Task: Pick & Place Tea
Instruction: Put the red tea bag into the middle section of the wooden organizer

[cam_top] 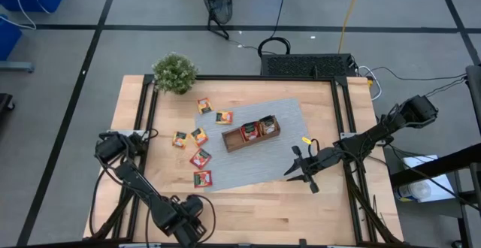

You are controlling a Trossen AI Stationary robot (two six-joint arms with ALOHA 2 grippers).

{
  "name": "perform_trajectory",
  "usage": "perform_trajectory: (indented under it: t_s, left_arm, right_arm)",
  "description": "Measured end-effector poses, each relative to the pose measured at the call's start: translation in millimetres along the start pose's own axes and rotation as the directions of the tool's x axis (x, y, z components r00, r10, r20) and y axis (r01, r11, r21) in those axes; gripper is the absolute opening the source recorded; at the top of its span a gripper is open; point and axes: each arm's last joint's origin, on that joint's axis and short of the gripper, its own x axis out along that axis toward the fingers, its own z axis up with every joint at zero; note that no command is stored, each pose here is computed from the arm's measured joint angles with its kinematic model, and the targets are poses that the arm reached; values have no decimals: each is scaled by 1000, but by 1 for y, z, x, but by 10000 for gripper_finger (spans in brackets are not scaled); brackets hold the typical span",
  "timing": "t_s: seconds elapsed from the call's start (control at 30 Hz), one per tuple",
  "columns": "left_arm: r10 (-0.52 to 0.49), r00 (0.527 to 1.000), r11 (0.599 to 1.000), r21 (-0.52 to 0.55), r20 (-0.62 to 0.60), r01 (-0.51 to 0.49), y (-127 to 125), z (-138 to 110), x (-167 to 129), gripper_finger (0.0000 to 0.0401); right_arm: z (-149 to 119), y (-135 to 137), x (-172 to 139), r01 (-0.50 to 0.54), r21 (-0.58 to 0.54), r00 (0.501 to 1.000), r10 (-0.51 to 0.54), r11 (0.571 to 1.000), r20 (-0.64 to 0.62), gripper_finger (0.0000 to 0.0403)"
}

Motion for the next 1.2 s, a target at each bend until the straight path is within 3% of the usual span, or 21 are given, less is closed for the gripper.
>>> perform_trajectory:
  t_s: [0.23,0.5,0.7,0.8,0.87,0.97,1.1,1.2]
  left_arm:
    - [12,1000,1000,14,1,-12,2,3,3,186]
    - [8,999,1000,28,34,-9,2,4,4,26]
    - [-7,1000,998,67,-2,7,-8,7,-7,18]
    - [81,997,992,97,-15,-79,-16,16,-27,17]
    - [120,993,986,116,15,-121,-19,30,-51,17]
    - [177,971,962,178,163,-205,-20,61,-76,17]
    - [205,908,893,309,366,-326,-18,115,-81,17]
    - [201,874,843,376,443,-385,-13,163,-79,17]
  right_arm:
    - [0,0,0,-1,0,1000,1,1000,0,91]
    - [0,0,0,-1,0,1000,1,1000,0,91]
    - [0,0,0,-1,0,1000,1,1000,-1,91]
    - [0,0,0,-1,0,1000,1,1000,0,91]
    - [0,0,0,0,0,1000,0,1000,-1,91]
    - [0,0,0,0,0,1000,0,1000,0,91]
    - [0,0,0,1,-1,1000,-1,1000,-1,91]
    - [0,0,0,2,-4,1000,-2,1000,-1,91]
